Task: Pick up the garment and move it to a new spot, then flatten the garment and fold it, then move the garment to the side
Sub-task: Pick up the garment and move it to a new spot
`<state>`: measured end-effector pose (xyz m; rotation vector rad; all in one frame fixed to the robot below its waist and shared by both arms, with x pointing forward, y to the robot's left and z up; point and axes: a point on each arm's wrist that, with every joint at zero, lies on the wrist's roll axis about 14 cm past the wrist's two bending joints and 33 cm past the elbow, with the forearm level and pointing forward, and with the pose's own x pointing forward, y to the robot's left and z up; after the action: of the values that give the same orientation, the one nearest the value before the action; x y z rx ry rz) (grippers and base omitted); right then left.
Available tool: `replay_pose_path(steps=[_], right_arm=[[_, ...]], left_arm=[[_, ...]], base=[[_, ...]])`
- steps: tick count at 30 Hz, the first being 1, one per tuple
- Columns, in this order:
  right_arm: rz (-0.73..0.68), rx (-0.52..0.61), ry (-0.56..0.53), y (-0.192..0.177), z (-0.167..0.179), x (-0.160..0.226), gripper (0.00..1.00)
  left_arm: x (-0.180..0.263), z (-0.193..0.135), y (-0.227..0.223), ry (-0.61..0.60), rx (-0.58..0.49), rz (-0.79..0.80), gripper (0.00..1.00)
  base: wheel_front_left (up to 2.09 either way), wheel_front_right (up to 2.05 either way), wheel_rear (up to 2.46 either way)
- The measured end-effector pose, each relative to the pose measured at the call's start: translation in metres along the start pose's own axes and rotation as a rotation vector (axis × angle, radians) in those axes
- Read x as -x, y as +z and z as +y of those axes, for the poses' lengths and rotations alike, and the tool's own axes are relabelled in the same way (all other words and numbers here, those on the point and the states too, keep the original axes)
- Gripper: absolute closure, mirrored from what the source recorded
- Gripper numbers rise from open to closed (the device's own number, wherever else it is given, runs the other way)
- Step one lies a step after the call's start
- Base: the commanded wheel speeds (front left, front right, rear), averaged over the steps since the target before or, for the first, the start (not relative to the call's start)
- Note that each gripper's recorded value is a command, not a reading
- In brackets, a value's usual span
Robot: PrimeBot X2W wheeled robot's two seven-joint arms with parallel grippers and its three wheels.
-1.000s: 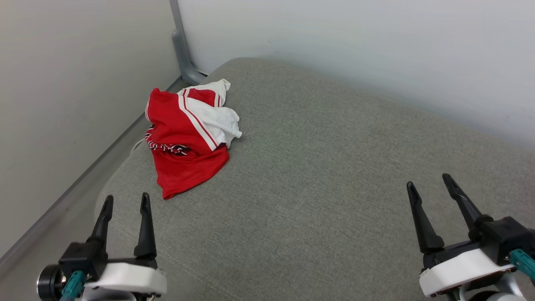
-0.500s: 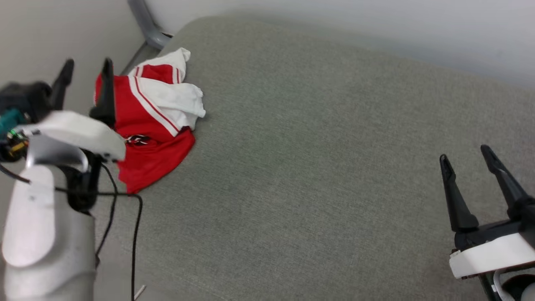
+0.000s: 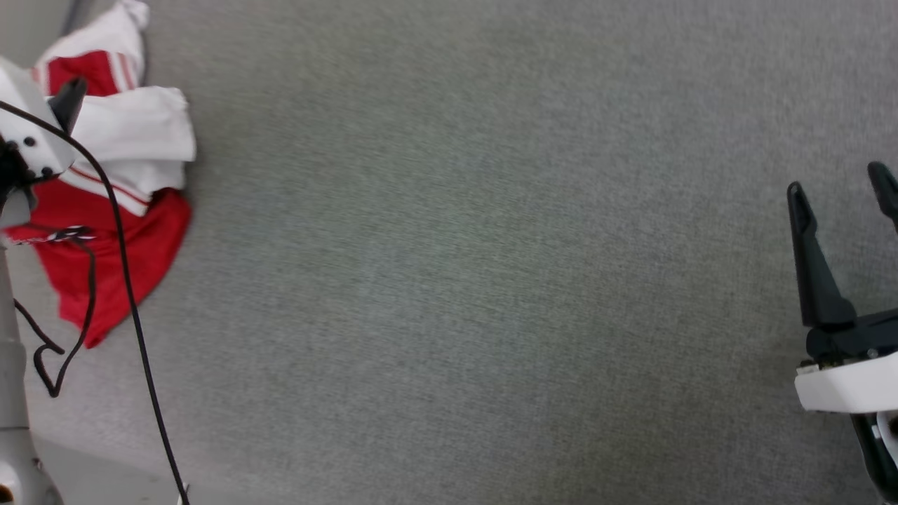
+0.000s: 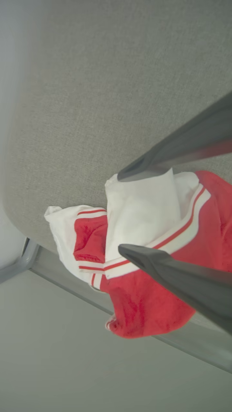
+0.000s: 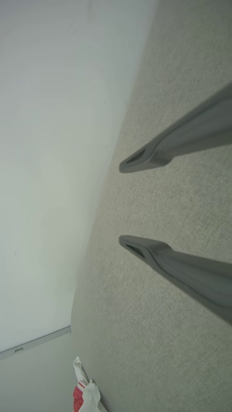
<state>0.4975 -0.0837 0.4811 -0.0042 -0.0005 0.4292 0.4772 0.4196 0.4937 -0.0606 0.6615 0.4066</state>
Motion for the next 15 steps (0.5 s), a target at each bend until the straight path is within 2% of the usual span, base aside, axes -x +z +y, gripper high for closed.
replay_pose_path(steps=[8,13,14,15], right_arm=[[0.066,-0.016,-0.061,-0.037,-0.028,0.002,0.0],[0.097,-0.012,-0.081,-0.05,-0.038,0.005,0.0],[0.096,-0.011,-0.082,-0.05,-0.039,0.004,0.0],[0.093,-0.009,-0.083,-0.048,-0.039,0.004,0.0]], left_arm=[[-0.04,0.003,-0.112,0.09,0.113,0.44,0.0],[-0.047,-0.001,-0.142,0.102,0.219,0.538,0.0],[-0.047,-0.002,-0.145,0.102,0.237,0.544,0.65],[-0.046,-0.002,-0.147,0.1,0.252,0.546,1.0]], base=[[0.0,0.0,0.0],[0.0,0.0,0.0],[0.0,0.0,0.0],[0.0,0.0,0.0]])
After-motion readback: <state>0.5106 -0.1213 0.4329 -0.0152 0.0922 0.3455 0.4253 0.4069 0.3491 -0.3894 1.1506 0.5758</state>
